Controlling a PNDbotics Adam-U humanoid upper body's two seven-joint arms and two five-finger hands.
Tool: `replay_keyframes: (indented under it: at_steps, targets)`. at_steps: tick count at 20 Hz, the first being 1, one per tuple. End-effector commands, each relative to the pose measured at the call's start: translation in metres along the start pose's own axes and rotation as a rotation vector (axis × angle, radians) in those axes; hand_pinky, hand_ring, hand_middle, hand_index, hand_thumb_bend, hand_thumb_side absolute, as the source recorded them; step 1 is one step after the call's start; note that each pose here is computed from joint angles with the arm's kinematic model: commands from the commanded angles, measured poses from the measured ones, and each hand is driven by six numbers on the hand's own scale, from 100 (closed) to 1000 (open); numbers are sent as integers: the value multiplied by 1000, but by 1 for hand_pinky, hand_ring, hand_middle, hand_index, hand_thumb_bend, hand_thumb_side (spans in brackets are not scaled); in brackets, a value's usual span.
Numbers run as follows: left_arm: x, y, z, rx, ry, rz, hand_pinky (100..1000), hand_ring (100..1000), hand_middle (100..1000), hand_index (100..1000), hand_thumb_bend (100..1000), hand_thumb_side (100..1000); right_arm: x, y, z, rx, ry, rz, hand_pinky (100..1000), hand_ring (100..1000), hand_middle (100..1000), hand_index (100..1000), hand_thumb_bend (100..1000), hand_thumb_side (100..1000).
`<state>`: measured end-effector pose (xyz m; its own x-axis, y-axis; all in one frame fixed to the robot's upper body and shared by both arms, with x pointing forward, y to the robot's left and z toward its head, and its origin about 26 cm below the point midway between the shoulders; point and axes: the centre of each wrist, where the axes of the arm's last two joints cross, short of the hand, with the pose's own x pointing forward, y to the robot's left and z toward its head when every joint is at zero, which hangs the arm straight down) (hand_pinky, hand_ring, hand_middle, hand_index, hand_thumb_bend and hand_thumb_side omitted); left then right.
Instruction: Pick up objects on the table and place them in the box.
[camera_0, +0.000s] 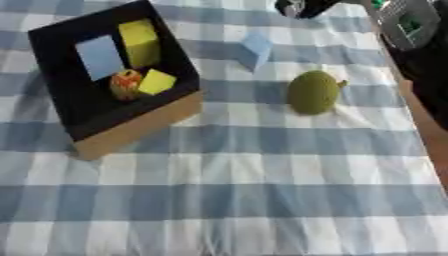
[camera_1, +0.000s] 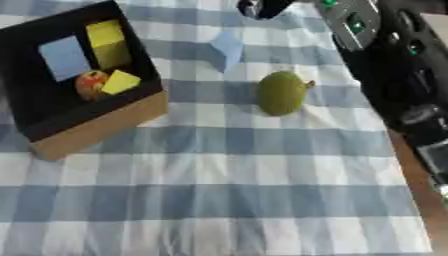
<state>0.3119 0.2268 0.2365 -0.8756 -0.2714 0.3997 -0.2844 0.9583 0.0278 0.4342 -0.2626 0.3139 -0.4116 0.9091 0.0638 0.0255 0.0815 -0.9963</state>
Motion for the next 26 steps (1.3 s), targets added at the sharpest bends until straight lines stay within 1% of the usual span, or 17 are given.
replay_keyframes:
  at_steps: [1,5,7,12,13,16,20,26]
  targets:
    - [5,5,-6,-1,-32,-17,750,869,772,801,479,662,-11,-13,8,-12,24,19,923,949,797,963,266,100]
    - [5,5,-6,-2,-28,-19,749,870,772,800,478,664,-17,-3,8,39,2,8,924,951,798,966,258,100]
    - [5,5,-6,-1,-27,-18,749,870,772,800,479,663,-19,0,7,63,-19,4,925,953,800,969,270,100]
    - [5,5,-6,-2,-27,-18,749,870,772,800,478,664,-24,3,6,82,-40,2,925,953,800,969,273,100]
    - [5,4,-6,-2,-27,-18,749,870,772,801,477,665,-23,4,5,86,-44,1,923,956,805,979,380,100]
    - [5,4,-6,-3,-25,-16,749,871,773,800,476,666,-22,7,0,116,-82,-1,925,957,810,982,383,100]
    - [5,4,-6,-2,-24,-15,749,871,774,800,476,666,-25,10,-3,141,-129,22,923,955,812,983,384,100]
    - [5,3,-6,-1,-22,-14,748,872,774,800,472,668,-29,11,-8,139,-191,70,925,957,826,990,388,100]
